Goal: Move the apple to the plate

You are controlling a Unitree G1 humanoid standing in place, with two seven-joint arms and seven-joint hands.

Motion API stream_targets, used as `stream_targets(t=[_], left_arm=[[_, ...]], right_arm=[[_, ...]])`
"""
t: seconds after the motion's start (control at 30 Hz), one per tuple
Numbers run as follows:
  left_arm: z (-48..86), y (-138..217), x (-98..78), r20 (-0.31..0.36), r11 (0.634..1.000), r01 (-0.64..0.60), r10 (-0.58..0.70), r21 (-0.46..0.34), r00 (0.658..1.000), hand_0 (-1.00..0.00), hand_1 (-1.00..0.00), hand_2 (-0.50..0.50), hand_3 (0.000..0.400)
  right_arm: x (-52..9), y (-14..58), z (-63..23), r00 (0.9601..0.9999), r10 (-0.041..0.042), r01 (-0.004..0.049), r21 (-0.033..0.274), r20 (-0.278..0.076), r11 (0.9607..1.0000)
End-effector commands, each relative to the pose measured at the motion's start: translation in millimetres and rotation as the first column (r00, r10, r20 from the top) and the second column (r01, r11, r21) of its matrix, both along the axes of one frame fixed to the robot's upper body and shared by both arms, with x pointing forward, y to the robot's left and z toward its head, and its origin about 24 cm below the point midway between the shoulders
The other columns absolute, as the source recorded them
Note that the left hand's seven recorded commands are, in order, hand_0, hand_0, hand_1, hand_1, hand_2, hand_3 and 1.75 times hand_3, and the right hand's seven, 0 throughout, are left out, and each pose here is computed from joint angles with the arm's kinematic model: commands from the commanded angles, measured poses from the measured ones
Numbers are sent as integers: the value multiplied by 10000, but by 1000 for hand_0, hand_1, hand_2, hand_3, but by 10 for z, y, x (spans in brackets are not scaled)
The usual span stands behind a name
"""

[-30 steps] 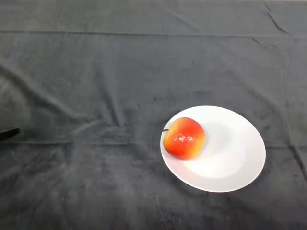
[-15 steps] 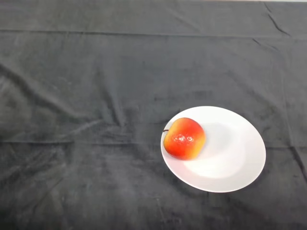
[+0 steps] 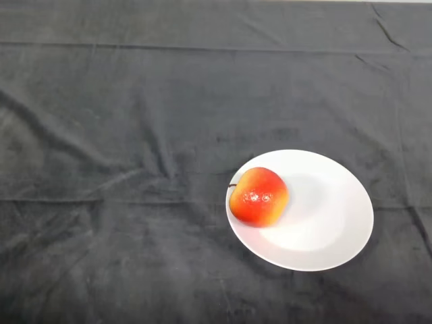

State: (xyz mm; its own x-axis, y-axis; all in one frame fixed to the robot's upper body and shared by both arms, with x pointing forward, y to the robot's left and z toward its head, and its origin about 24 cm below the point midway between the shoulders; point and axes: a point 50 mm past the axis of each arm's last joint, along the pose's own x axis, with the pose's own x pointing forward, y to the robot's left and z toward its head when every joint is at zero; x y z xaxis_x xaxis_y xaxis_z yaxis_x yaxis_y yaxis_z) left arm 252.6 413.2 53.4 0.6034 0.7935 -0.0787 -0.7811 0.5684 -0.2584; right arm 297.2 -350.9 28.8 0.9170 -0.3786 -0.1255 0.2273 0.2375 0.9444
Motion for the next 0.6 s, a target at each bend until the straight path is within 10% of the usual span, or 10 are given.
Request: stream_targets(t=[0.03,0.6], left_arm=[[33,184,-167,-199,9975,-704,702,-93,9973,0,0,0,0],[62,206,-177,776,9900,-1109,1177,-867,9900,0,0,0,0]], right_arm=[[10,-68,87,9992,-237,240,-71,310,9997],[10,-69,87,9992,-239,241,-64,315,9997]])
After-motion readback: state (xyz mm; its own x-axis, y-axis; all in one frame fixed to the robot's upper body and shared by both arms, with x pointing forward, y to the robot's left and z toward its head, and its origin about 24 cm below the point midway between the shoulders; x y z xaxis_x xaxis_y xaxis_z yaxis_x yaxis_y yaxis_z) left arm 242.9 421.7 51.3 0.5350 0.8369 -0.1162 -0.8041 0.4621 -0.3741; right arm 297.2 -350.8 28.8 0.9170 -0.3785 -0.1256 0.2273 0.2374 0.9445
